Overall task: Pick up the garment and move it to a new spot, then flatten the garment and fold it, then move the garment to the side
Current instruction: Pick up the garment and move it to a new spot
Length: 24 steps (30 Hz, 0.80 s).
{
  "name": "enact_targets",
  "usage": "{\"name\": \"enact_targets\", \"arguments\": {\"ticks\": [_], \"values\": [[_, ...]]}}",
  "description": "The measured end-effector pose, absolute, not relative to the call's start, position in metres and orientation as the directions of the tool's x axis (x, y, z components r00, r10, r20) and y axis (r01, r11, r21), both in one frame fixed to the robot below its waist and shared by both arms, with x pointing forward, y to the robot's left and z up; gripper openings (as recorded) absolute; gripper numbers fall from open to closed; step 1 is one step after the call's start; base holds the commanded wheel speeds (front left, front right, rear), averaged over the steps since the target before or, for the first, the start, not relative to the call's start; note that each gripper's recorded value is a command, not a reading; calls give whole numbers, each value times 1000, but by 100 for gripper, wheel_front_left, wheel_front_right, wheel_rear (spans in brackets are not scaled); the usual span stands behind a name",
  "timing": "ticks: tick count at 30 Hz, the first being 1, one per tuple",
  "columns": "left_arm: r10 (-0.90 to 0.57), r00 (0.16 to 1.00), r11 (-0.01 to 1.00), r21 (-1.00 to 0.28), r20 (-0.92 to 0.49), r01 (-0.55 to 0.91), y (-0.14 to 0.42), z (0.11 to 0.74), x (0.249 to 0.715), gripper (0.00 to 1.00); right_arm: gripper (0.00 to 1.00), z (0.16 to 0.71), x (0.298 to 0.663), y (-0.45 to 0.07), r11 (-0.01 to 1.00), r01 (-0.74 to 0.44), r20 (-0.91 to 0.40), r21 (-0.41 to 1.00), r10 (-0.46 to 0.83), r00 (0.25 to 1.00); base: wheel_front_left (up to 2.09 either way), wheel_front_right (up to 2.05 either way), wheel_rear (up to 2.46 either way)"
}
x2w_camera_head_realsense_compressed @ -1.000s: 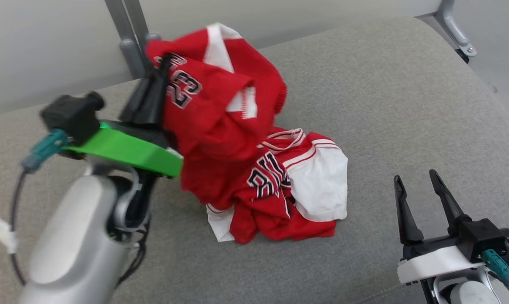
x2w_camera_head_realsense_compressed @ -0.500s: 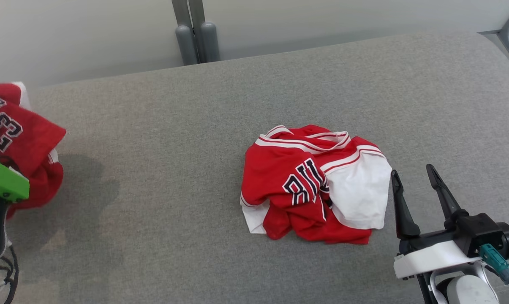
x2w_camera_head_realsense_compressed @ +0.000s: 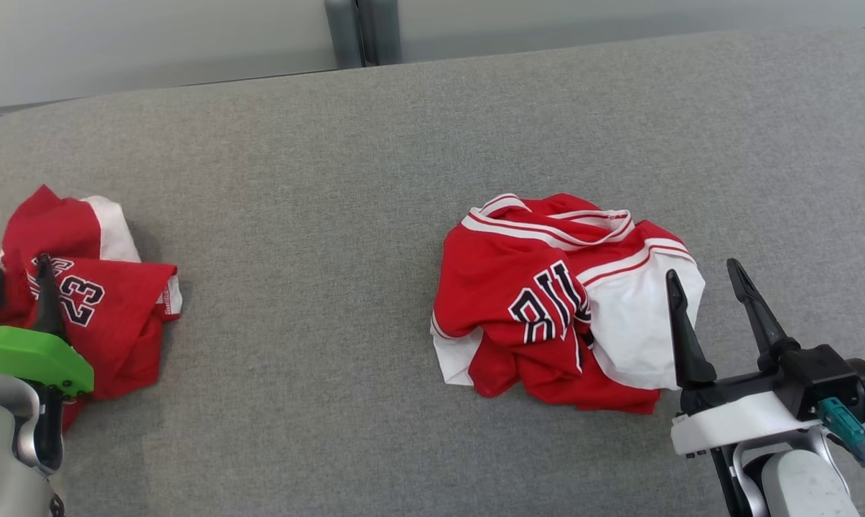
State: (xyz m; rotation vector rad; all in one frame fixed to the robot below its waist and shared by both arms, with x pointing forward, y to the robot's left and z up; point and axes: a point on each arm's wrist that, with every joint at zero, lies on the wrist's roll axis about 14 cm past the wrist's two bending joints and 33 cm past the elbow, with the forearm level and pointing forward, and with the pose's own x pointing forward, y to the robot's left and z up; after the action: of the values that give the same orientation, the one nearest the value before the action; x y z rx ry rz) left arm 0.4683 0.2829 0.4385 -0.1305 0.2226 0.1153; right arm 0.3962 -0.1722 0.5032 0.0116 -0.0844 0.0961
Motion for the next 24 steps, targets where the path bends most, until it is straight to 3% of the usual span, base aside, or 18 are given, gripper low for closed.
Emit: {"name": "enact_targets", "arguments": {"ticks": [2, 6, 14, 18, 24], "values": [[129, 969, 984, -94, -211, -152, 290, 444, 467, 100, 100, 505, 396, -173, 995, -97, 90, 0, 97, 991, 0, 0, 0], [180, 982, 980, -78, -51, -183, 297, 492, 469, 100, 100, 512, 389, -175, 996, -93, 108, -9, 94, 990, 0, 0, 0], [36, 984, 990, -142, 173, -11, 219, 544, 426, 100, 100, 532, 373, -176, 994, -101, 159, -39, 106, 982, 0, 0, 0], [-64, 976, 974, -202, 207, 107, 172, 547, 407, 100, 100, 543, 369, -177, 994, -101, 192, -50, 109, 975, 0, 0, 0], [-149, 981, 964, -204, 122, 172, 139, 515, 381, 100, 100, 549, 359, -183, 996, -76, 209, -49, 85, 974, 0, 0, 0]]}}
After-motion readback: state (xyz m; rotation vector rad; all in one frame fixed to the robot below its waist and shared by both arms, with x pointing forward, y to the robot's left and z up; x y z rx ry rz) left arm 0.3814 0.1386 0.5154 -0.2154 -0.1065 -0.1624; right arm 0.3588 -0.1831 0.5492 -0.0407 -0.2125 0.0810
